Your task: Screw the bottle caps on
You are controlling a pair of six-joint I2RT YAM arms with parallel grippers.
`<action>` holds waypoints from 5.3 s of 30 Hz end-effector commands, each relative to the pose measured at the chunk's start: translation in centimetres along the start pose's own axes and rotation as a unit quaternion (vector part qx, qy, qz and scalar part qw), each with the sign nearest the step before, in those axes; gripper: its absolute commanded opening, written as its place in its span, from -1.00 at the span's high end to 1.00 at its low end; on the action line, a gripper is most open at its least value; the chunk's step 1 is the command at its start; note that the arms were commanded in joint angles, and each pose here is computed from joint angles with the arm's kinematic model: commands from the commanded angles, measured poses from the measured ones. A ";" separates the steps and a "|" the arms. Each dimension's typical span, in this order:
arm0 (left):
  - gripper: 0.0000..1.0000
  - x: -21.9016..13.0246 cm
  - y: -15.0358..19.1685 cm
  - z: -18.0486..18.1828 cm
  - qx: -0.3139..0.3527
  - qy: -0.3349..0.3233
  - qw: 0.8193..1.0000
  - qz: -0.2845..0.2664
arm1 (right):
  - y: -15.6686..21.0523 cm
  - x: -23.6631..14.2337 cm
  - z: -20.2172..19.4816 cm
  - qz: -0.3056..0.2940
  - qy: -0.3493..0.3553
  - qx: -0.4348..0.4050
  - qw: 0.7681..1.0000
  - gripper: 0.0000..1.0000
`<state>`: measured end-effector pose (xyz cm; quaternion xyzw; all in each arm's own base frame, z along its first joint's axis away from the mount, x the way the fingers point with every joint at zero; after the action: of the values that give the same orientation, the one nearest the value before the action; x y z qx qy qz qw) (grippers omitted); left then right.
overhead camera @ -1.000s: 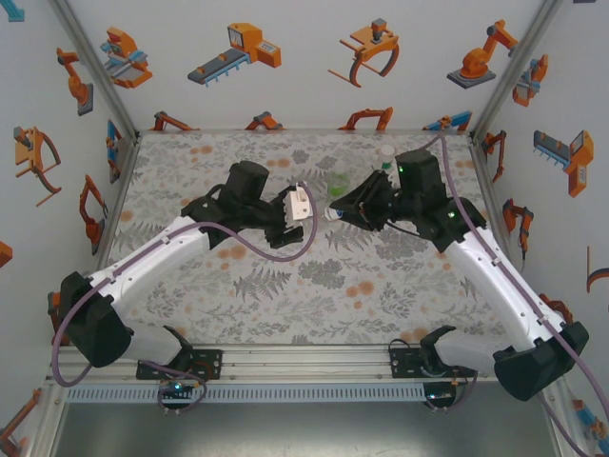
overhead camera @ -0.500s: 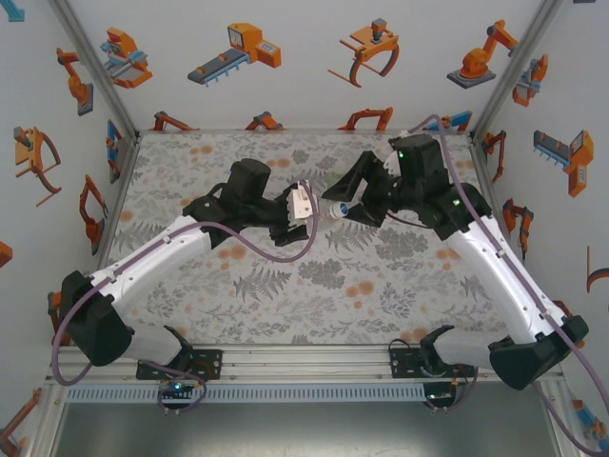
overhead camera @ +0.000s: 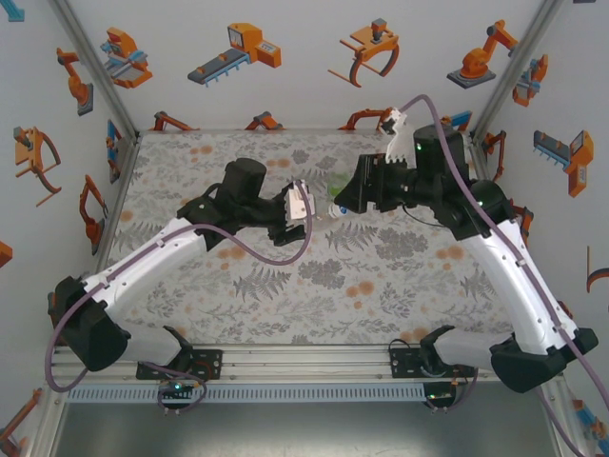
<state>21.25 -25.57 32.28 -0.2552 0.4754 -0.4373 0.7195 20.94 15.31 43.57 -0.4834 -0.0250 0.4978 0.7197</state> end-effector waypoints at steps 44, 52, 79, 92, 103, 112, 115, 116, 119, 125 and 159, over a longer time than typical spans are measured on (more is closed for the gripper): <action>1.00 -2.2 -2.5 -0.5 0.013 0.017 0.998 -0.057 | 3.6 0.3 1.5 -0.022 -0.225 -0.454 0.862 0.60; 1.00 -1.2 -2.2 0.5 0.007 -0.010 0.999 -0.051 | 3.1 1.6 -0.3 -0.039 -0.128 -0.199 0.971 0.88; 1.00 0.9 -1.9 2.1 0.017 -0.013 0.999 -0.037 | 4.3 4.7 -4.6 0.008 0.065 0.429 0.901 0.56; 1.00 0.7 -1.6 1.6 0.024 0.005 0.999 -0.026 | 1.1 0.6 -1.9 -0.082 0.029 0.239 0.967 -0.36; 1.00 -0.5 -1.8 0.8 0.031 0.009 0.999 -0.019 | 0.2 -1.3 1.3 -0.154 -0.095 -0.201 0.963 -0.15; 1.00 -1.5 -2.1 -0.1 0.034 0.029 0.999 -0.025 | 2.5 -1.2 2.8 -0.077 -0.242 -0.486 0.836 -0.08; 1.00 -1.9 -2.1 -0.4 0.034 0.033 0.999 -0.023 | 2.8 -1.1 2.6 -0.050 -0.238 -0.505 0.828 -0.08; 1.00 -2.0 -2.1 -0.6 0.033 0.036 0.999 -0.023 | 2.9 -1.1 2.5 -0.045 -0.234 -0.508 0.828 -0.08; 1.00 -2.2 -2.1 -0.8 0.033 0.040 0.998 -0.021 | 3.1 -1.0 2.3 -0.036 -0.232 -0.514 0.825 -0.04; 1.00 -2.4 -2.0 -1.0 0.033 0.039 0.999 -0.014 | 3.6 -0.5 2.0 -0.023 -0.240 -0.505 0.829 0.01; 1.00 -1.2 -2.1 0.3 0.029 0.005 0.999 -0.036 | 3.4 1.4 0.1 0.002 -0.147 -0.147 0.978 0.64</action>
<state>20.05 -24.95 33.14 -0.2310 0.4933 -0.4505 0.7074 18.59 16.40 41.07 -0.5939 -0.3153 0.5359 0.5105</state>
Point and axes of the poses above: each hand's point on the last joint's axis, 136 mm out from that joint toward the fingers, its own x axis out along the fingers, its own z axis along the line the jaws close on, y = z × x, the point moved 10 cm from there along -x, back along the fingers, and after that the axes turned 7 degrees about x, right-handed, at the moved point
